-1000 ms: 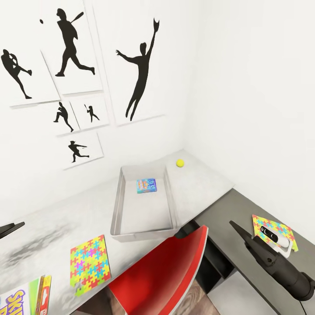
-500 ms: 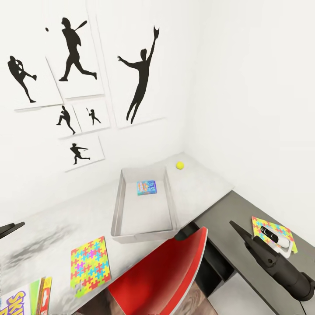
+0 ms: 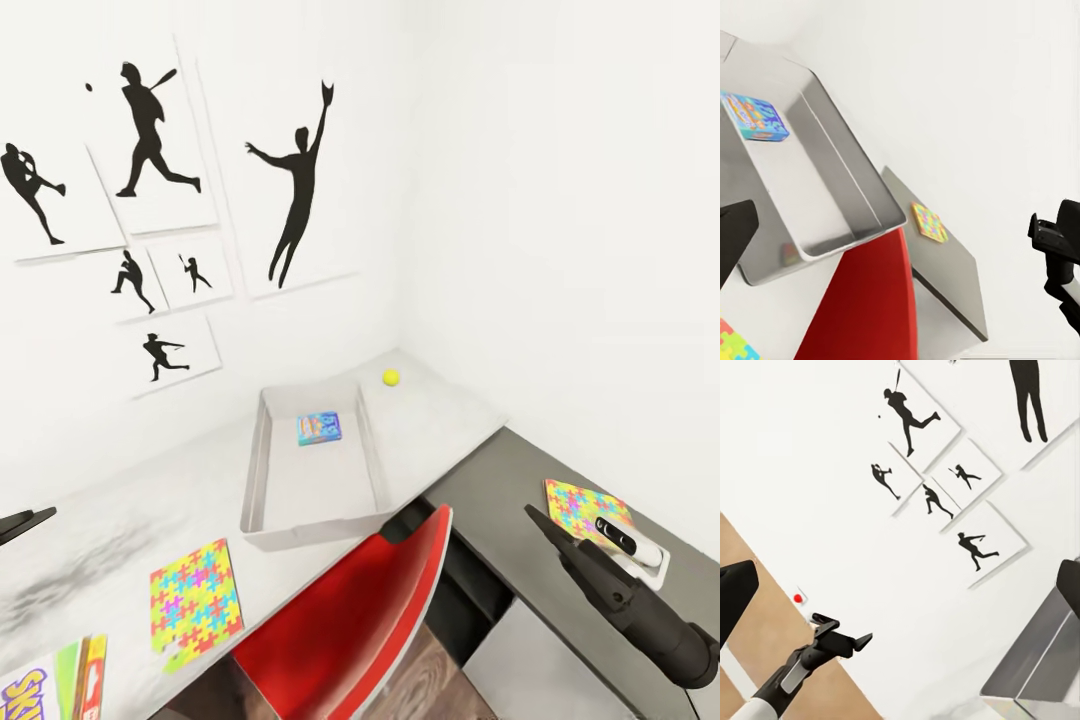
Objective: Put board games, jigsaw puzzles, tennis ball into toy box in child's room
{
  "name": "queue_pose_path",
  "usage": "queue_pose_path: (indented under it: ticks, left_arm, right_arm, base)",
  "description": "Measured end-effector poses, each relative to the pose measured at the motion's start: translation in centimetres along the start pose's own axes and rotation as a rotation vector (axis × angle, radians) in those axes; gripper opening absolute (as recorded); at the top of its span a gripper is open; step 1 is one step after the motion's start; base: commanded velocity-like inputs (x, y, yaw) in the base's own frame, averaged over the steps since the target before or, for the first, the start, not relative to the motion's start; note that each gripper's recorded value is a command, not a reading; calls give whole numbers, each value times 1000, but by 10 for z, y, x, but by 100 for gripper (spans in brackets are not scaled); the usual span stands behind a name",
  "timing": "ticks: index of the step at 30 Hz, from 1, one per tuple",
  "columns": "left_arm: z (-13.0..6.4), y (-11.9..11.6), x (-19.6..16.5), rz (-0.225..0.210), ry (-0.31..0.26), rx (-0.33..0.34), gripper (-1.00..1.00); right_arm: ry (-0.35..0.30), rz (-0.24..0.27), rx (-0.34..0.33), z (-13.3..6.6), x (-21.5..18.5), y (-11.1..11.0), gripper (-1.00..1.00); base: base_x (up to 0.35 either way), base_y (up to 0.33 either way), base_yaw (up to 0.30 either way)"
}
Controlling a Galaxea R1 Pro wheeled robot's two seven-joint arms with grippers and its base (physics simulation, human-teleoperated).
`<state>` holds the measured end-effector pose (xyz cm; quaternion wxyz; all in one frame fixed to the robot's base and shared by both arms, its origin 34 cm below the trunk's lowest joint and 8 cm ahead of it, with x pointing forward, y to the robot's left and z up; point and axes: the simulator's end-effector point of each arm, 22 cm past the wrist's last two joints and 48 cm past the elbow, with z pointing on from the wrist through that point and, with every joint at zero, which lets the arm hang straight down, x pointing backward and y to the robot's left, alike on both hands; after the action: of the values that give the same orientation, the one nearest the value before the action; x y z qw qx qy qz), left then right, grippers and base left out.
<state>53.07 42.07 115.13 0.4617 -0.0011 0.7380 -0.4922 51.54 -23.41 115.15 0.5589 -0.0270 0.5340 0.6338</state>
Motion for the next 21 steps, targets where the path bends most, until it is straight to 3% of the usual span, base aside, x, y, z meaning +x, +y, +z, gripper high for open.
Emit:
queue_pose_path:
  ticks: [7,21]
  left_arm:
    - [-1,-4,-2,8,-5,5,100]
    - [-5,-12,-6,26,-17,14,100]
  right_arm:
    - [-2,-7,-5,1,-2,4,100]
    - [-6,-22,-16,3,-6,11,100]
  base:
    - [-2,129,-194]
    - [0,13,-195]
